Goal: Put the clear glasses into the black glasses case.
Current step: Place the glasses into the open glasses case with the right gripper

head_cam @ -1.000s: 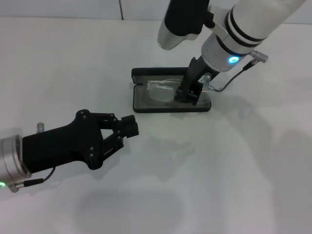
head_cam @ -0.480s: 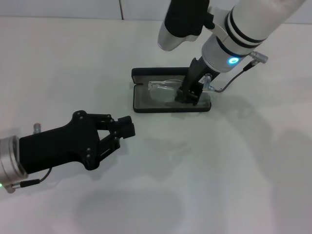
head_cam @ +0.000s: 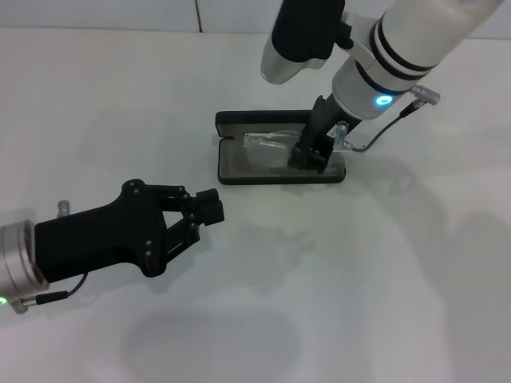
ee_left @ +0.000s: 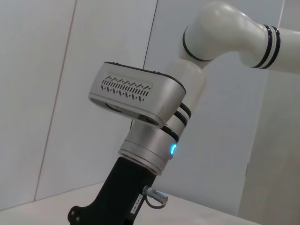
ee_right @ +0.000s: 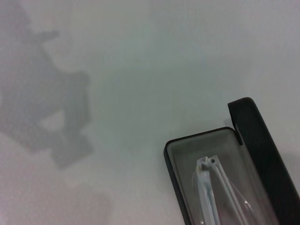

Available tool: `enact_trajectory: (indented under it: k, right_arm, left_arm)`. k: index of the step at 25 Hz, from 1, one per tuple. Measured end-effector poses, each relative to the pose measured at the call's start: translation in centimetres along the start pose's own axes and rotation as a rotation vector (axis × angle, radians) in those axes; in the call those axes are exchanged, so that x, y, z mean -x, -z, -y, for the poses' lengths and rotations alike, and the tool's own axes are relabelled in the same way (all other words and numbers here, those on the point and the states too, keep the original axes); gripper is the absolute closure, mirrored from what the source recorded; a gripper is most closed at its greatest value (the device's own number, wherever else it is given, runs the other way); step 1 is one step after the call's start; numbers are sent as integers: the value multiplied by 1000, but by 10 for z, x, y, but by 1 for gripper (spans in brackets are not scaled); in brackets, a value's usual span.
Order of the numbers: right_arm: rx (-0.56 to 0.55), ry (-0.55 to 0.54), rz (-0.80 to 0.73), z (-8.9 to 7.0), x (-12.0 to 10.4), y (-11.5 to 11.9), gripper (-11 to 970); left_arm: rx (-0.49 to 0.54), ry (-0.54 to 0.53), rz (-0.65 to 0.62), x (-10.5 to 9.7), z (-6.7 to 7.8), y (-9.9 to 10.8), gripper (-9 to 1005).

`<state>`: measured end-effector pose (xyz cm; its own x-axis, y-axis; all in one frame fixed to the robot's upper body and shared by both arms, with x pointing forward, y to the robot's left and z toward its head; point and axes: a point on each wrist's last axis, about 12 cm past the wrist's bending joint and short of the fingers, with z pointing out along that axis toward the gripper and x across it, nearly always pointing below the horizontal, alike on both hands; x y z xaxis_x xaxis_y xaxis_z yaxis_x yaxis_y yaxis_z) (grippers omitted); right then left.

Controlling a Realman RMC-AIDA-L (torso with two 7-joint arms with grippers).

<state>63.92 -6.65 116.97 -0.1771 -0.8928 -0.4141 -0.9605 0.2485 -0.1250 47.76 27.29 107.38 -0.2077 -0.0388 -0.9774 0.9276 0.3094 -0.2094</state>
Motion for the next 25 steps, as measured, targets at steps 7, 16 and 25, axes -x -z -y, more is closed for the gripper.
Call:
enact_trajectory:
  k: [7, 16, 25]
  right_arm:
    - [-11, 16, -10, 0, 0, -2, 840]
    - [-7, 46, -30, -2, 3, -1, 841]
    - [-5, 61, -13, -2, 5, -1, 840]
  left_arm:
    - [2, -1, 0, 0, 0, 0, 883]
    - [3, -1, 0, 0, 0, 0, 884]
    - [3, 2, 0, 0, 0, 0, 884]
